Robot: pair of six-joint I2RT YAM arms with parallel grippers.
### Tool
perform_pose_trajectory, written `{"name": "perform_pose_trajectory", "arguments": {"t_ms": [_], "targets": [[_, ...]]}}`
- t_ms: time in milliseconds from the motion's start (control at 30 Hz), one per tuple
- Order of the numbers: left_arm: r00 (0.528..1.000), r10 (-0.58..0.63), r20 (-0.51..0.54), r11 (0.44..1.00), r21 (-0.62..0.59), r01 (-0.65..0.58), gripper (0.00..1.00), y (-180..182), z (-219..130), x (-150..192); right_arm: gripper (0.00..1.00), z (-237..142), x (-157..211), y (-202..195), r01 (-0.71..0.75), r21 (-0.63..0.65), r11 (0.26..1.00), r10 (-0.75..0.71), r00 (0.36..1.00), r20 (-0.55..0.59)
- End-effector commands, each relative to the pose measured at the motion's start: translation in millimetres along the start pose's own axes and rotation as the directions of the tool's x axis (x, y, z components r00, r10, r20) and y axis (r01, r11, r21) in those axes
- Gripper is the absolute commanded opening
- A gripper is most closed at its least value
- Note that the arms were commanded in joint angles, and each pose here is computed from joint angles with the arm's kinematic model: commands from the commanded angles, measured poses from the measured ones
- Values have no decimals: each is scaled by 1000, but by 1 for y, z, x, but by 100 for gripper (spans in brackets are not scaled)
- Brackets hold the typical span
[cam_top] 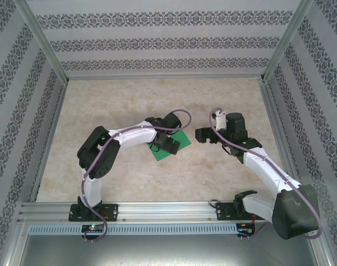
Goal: Fold a paper plane with a square sheet of paper (pick it up from the middle)
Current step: Move the square sheet of paper to the center of the table.
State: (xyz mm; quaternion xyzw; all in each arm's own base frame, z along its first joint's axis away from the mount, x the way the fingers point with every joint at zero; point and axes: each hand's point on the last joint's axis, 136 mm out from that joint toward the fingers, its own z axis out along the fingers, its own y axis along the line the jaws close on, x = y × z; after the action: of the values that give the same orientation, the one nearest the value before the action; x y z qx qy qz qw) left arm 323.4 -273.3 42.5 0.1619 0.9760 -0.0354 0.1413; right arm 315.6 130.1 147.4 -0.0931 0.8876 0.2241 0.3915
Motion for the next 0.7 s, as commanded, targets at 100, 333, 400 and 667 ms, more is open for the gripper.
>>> {"name": "perform_pose_trajectory", "arguments": {"t_ms": [100,333,400,667], "targets": [[933,-337,130,940,-8,341,100,14,2,-22,98,1,-1,12,-29,-58,998,29,1000,-13],[843,-499,198,839,-133,528,100,26,11,-27,98,5,0,17,-27,-66,997,25,999,-27],[835,-510,208,833,-124,540,100,23,14,-27,98,7,2,18,-30,-68,997,28,999,-32],[893,-428,140,878,-169,447,100,14,40,-21,98,8,3,18,-27,-69,997,24,999,-40]]}}
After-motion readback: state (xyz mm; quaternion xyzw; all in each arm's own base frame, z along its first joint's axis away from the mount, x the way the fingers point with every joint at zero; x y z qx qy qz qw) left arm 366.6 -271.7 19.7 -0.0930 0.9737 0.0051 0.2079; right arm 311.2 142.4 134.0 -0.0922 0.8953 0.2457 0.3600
